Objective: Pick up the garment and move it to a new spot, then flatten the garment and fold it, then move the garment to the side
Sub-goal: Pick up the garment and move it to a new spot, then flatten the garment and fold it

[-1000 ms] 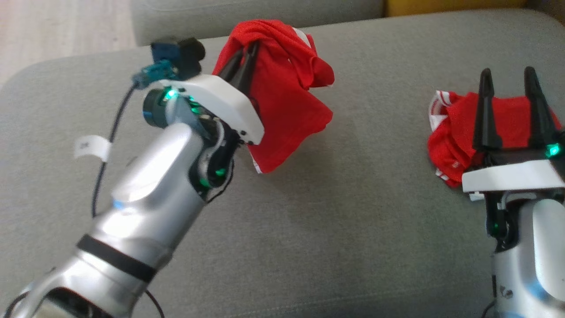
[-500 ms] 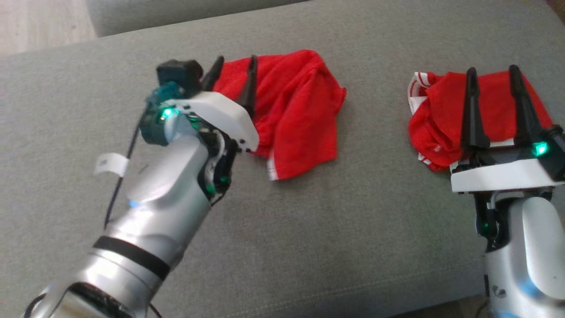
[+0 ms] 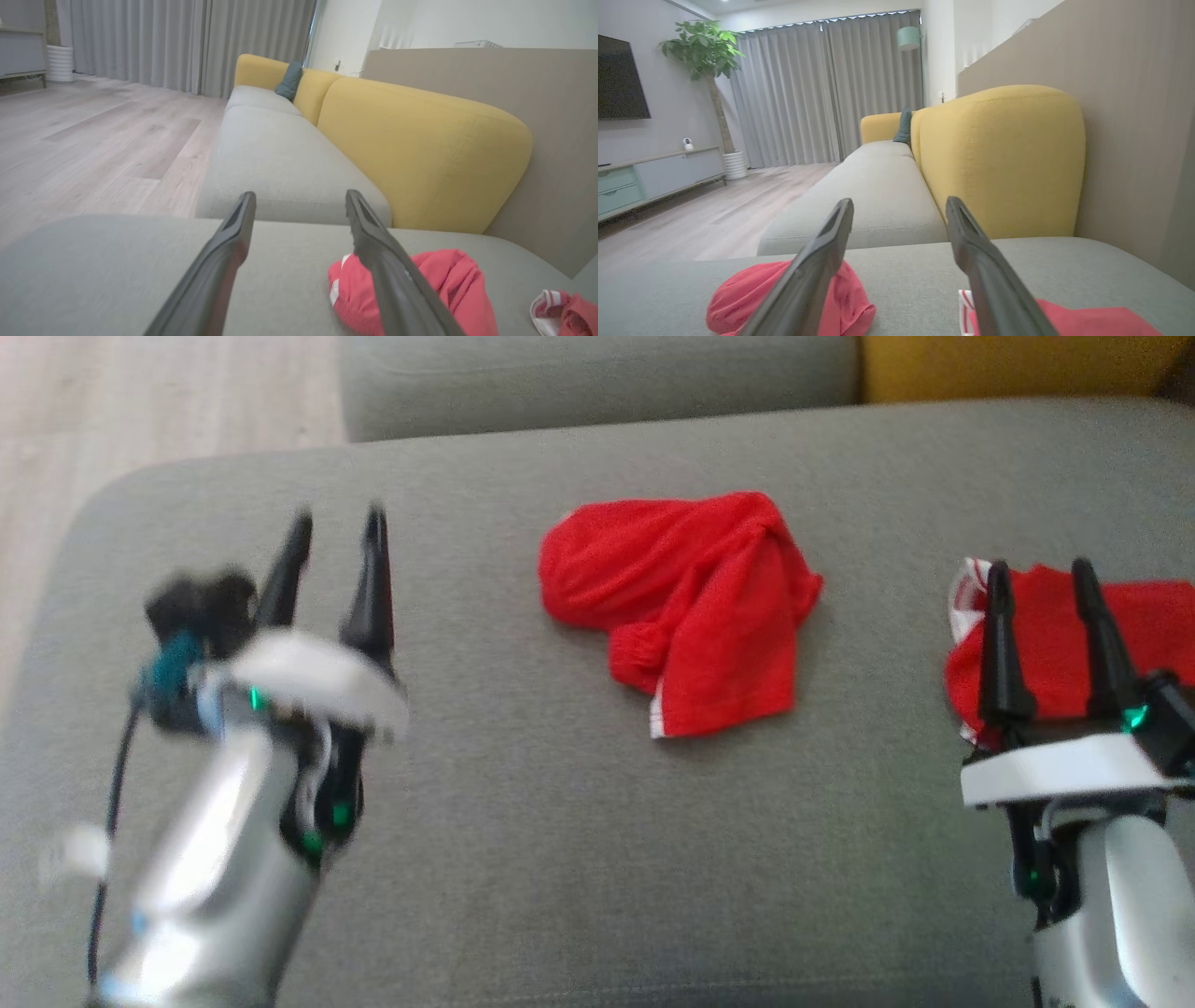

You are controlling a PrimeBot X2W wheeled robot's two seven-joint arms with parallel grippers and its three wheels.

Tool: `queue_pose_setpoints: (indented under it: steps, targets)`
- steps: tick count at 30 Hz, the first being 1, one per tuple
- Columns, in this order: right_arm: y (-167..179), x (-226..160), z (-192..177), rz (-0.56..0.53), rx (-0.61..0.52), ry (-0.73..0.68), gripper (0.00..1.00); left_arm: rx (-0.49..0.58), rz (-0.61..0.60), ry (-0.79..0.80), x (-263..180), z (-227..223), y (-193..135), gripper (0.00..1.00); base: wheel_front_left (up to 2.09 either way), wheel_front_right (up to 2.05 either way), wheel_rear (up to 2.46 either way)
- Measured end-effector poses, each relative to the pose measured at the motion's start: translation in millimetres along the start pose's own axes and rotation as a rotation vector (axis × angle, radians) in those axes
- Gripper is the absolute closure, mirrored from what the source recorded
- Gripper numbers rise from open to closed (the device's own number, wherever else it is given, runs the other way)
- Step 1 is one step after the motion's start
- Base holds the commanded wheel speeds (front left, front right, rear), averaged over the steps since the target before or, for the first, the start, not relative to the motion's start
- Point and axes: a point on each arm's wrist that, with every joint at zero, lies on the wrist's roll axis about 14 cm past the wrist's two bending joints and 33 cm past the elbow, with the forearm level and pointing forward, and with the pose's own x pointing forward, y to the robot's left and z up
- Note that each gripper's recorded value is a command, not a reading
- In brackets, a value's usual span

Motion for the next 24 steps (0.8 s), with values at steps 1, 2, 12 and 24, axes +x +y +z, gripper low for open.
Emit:
queue_pose_setpoints:
  steps: [1, 2, 12, 24]
  targets:
    - [3.5, -1.0, -1.6, 0.009, 0.005, 0.005, 0.00, -0.005, 0.019, 0.006, -12.9, -3.9, 5.7, 0.00, 0.00, 0.00, 0.00]
    - [7.8, -1.5, -2.7, 0.020, 0.009, 0.008, 0.00, -0.011, 0.041, 0.008, -26.2, -6.8, 11.6, 0.00, 0.00, 0.00, 0.00]
    - [38.1, -9.7, -22.0, 0.097, 0.058, 0.066, 0.00, -0.100, 0.195, -0.018, -108.1, -17.9, 27.5, 0.00, 0.00, 0.00, 0.00]
    - [131.8, -27.2, -94.9, 0.376, 0.059, 0.347, 0.00, -0.080, 0.227, -0.025, -113.5, -20.5, 42.3, 0.00, 0.00, 0.00, 0.00]
